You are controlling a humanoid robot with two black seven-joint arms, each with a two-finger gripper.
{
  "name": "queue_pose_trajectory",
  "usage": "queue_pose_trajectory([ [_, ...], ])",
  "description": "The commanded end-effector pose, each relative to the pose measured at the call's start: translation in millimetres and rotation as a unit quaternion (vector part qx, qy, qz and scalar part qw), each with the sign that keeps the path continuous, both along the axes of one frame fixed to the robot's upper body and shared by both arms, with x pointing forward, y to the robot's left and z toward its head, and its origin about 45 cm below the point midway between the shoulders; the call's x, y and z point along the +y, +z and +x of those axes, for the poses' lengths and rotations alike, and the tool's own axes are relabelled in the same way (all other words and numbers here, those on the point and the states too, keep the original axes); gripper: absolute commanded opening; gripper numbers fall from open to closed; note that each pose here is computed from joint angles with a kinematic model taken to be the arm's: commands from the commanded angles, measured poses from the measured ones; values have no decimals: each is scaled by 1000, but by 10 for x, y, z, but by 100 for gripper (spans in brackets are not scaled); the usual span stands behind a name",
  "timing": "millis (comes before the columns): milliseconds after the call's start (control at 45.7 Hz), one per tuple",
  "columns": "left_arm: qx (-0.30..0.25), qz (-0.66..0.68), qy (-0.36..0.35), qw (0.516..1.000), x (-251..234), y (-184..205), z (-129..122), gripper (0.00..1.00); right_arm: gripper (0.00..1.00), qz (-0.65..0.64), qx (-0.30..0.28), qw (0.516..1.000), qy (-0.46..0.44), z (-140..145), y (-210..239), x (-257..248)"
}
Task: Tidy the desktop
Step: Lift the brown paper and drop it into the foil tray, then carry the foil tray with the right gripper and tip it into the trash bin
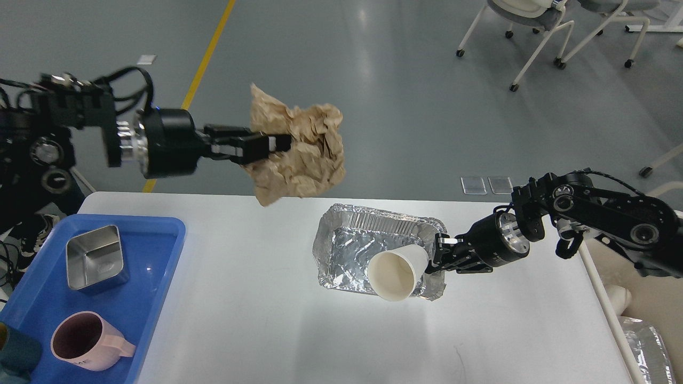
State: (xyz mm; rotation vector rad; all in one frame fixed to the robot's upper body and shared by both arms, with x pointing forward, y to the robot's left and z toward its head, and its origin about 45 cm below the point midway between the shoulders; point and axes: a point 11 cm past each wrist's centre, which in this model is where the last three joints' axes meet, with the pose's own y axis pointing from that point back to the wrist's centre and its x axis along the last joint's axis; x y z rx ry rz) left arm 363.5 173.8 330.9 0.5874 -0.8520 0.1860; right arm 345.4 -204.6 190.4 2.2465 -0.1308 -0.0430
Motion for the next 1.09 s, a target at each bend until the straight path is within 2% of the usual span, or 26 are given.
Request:
queue_pose_trajectory([
  [0, 5, 3, -17, 1000, -291, -371, -58, 5, 0, -1, -1, 1000, 0, 0, 10, -12],
  [219, 22, 7, -11, 1000, -411, -642, -4, 6, 0, -2, -1, 1000, -2, 2, 15, -35],
  [306, 32, 2, -7, 999, -440, -732, -13, 9, 0, 0, -2, 1000, -2, 8, 24, -31],
  [350, 37, 1, -5, 999, -454, -784, -14, 14, 0, 1, -3, 1000, -2, 10, 28, -30],
  [394, 42, 1, 0, 999, -473, -838, -3, 28, 0, 3, -5, 1000, -3, 21, 43, -25],
  [481, 53, -7, 10, 999, -539, -949, 26, 71, 0, 6, -5, 1000, -2, 17, 59, -5],
  [503, 55, -15, 15, 998, -588, -1001, 36, 86, 0, 9, -7, 1000, 0, 12, 82, 8],
  [525, 56, -20, 17, 998, -613, -1013, 37, 88, 0, 9, -8, 1000, 0, 18, 84, 5],
  [678, 67, -47, 25, 996, -732, -1062, 37, 97, 0, 8, -9, 1000, -5, 25, 92, -40],
  [897, 118, -161, 87, 976, -658, -898, 136, 97, 0, 10, -6, 1000, -16, 25, 65, -89],
  [985, 148, -261, 150, 942, -451, -695, 301, 97, 0, 14, -7, 999, -31, 30, 68, -179],
  [1072, 181, -373, 225, 882, -77, -513, 471, 97, 0, 20, -9, 999, -49, 44, 85, -282],
])
